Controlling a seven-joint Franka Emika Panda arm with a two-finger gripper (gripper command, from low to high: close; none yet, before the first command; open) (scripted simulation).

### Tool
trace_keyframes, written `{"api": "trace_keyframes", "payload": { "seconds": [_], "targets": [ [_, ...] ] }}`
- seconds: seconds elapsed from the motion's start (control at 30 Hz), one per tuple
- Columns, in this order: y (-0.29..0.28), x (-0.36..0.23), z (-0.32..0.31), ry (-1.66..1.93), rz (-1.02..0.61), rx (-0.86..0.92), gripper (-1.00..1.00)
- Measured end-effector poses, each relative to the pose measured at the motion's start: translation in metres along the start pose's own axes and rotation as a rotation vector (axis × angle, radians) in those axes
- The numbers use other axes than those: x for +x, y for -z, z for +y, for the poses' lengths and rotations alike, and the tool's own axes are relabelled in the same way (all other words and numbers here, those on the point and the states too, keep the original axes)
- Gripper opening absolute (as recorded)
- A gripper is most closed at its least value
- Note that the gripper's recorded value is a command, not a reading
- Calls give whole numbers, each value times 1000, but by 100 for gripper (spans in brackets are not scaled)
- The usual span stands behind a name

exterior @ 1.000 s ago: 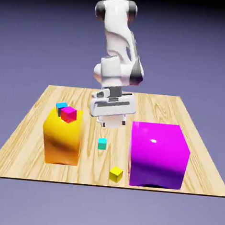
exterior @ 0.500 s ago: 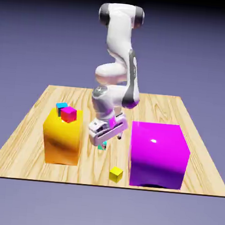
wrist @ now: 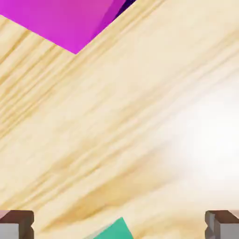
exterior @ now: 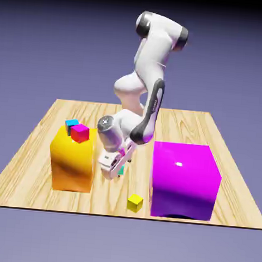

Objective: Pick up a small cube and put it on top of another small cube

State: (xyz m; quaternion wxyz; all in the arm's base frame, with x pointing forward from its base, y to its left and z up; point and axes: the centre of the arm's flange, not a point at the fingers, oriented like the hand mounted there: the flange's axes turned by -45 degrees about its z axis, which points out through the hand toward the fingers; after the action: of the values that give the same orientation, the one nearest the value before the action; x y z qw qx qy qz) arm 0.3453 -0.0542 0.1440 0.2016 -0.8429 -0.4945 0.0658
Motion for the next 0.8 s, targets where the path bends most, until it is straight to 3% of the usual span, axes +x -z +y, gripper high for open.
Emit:
{"api": "trace_keyframes", "payload": {
  "seconds": [0.37,0.7,0.8],
  "targets": [
    [3,-25,-31,318,-98,-88,0],
    [18,-45,-77,531,-27,-339,0],
    [7,-51,-71,523,-36,-330,0]
  ]
}}
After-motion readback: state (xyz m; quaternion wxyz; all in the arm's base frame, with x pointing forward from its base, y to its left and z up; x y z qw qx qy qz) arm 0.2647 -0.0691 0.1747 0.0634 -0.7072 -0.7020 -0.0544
